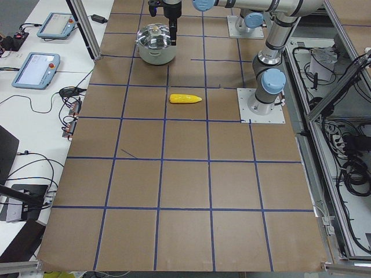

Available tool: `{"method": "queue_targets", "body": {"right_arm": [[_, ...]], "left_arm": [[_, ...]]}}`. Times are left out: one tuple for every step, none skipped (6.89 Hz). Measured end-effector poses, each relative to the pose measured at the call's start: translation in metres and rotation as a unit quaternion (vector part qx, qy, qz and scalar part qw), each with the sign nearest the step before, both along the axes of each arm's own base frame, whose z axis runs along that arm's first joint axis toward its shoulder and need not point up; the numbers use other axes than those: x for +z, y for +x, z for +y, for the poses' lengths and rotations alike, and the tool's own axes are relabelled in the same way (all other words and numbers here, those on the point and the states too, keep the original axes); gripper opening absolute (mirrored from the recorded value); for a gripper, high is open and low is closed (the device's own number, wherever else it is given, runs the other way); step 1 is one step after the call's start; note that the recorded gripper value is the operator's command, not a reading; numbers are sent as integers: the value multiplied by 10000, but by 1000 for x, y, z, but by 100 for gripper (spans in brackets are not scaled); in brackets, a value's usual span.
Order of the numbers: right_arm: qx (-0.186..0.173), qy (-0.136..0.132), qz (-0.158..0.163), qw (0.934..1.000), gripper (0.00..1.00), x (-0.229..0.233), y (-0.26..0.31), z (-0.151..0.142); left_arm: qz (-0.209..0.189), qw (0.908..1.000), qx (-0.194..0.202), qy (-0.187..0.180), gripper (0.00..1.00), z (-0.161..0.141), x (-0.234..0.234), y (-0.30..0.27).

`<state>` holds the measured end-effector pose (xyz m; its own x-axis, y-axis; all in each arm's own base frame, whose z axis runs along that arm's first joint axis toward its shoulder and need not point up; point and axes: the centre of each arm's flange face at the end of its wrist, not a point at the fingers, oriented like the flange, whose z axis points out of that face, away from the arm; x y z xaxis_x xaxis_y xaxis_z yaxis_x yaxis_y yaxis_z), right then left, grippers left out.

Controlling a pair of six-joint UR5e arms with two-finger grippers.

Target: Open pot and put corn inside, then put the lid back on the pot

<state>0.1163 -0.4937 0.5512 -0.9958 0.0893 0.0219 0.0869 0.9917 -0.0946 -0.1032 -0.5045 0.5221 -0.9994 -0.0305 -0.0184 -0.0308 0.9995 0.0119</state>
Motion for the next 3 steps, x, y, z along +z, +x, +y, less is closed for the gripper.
{"method": "queue_targets", "body": {"right_arm": [[6, 2, 0, 10000, 99, 0, 0, 0], [10, 8, -1, 10000, 98, -1, 1, 0], [17, 14, -7, 10000, 98, -2, 1, 0]], "left_arm": [[4, 10000, 3, 8, 100, 0, 0, 0], [8, 10000, 4, 27, 100, 1, -1, 0], [5, 10000, 4, 39, 100, 2, -1, 0]]}}
